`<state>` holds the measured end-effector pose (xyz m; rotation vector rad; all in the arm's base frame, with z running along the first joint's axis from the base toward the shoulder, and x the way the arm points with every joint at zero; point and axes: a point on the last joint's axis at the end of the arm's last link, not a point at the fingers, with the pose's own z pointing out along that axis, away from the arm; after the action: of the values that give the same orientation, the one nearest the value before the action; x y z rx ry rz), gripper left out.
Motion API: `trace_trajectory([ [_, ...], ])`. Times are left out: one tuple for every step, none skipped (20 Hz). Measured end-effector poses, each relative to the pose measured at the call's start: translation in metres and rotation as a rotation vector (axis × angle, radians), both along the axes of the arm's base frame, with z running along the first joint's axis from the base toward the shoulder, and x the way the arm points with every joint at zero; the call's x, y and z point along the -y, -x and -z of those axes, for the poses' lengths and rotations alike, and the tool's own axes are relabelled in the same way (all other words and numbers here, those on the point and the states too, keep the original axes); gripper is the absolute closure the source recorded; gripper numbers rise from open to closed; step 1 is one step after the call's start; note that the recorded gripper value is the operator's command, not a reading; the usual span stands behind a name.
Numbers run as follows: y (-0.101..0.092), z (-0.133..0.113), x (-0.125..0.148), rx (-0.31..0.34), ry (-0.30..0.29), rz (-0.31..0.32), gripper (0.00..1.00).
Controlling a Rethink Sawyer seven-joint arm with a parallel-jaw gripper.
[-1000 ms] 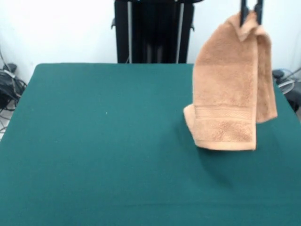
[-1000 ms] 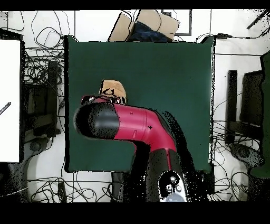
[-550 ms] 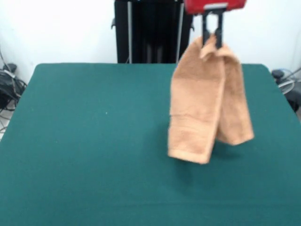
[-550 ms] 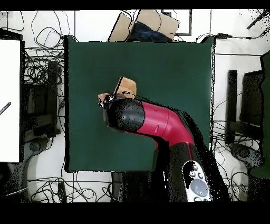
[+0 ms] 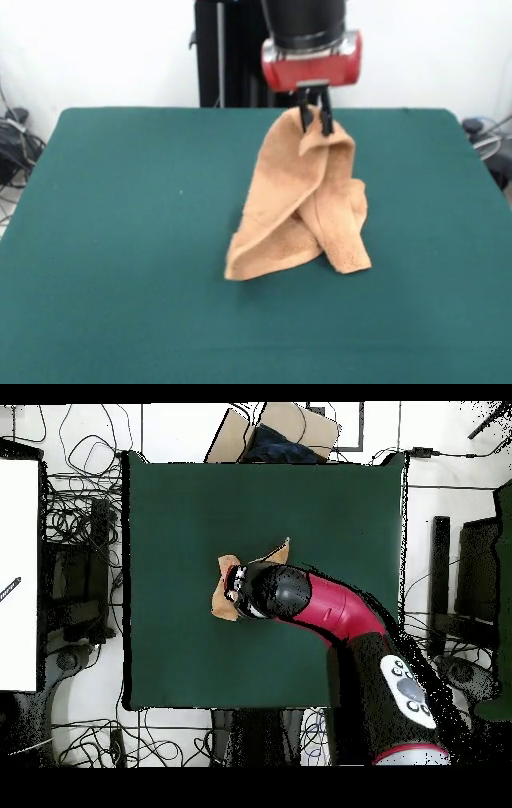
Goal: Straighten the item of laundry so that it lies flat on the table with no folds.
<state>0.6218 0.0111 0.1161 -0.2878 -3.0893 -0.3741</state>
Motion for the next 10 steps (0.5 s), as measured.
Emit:
trace_trajectory([
  [0.001,0.006,0.003,-0.005,-0.005,-0.002,1.00],
  [0.001,0.011,0.006,-0.009,-0.008,-0.005,1.00],
  [0.001,0.017,0.009,-0.013,-0.012,-0.008,1.00],
  [0.001,0.021,0.011,-0.014,-0.015,-0.014,1.00],
  [0.001,0.026,0.012,-0.016,-0.016,-0.019,1.00],
  [0.001,0.030,0.013,-0.017,-0.018,-0.024,1.00],
  [0.001,0.033,0.014,-0.018,-0.019,-0.026,1.00],
  [0.001,0.035,0.014,-0.019,-0.020,-0.029,1.00],
  [0.000,0.038,0.015,-0.019,-0.021,-0.034,1.00],
  [0.000,0.041,0.015,-0.018,-0.024,-0.040,1.00],
])
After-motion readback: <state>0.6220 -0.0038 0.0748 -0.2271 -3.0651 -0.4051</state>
